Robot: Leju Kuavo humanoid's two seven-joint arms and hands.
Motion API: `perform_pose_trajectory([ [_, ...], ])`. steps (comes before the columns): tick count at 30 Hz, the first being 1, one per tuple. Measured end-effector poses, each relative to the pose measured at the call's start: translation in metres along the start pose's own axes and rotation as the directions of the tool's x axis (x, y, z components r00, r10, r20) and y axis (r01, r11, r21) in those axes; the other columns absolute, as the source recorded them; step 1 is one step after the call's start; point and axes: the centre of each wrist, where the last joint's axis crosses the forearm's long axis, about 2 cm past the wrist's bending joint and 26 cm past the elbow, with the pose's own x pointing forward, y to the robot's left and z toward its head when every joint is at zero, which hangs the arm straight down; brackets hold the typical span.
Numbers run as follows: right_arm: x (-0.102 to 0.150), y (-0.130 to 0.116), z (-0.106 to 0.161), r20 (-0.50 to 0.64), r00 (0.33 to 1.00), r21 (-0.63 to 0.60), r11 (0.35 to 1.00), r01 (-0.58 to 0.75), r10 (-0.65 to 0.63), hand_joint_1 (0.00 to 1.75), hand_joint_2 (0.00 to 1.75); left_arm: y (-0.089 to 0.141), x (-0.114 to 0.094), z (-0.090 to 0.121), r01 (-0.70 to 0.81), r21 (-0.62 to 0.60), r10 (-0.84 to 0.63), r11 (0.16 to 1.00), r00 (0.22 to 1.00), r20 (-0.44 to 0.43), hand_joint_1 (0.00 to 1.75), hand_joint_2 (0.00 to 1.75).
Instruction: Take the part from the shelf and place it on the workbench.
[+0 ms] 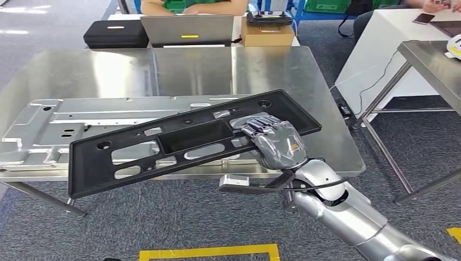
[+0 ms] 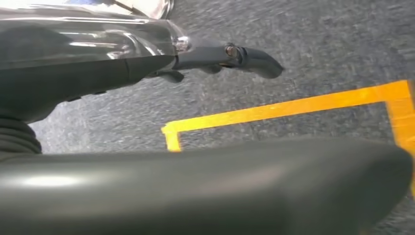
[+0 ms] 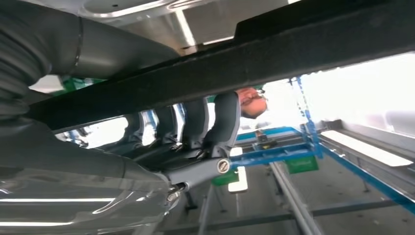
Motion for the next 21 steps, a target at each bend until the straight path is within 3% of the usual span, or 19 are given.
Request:
perform_pose_trajectory([
  [15, 0.003, -0.001, -0.008, 0.028, 0.999, 0.014, 1.0, 0.015, -0.015, 1.75, 1.75, -0.001, 0.002, 0.0, 0.004, -0.004, -0.004, 1.0, 1.0, 0.0, 0.0, 1.75],
  [21, 0.022, 0.013, -0.027, 0.049, 0.997, 0.067, 0.996, 0.059, -0.062, 1.75, 1.75, -0.002, 0.009, -0.001, 0.021, -0.022, -0.02, 1.0, 1.0, 0.012, 0.0, 1.75],
])
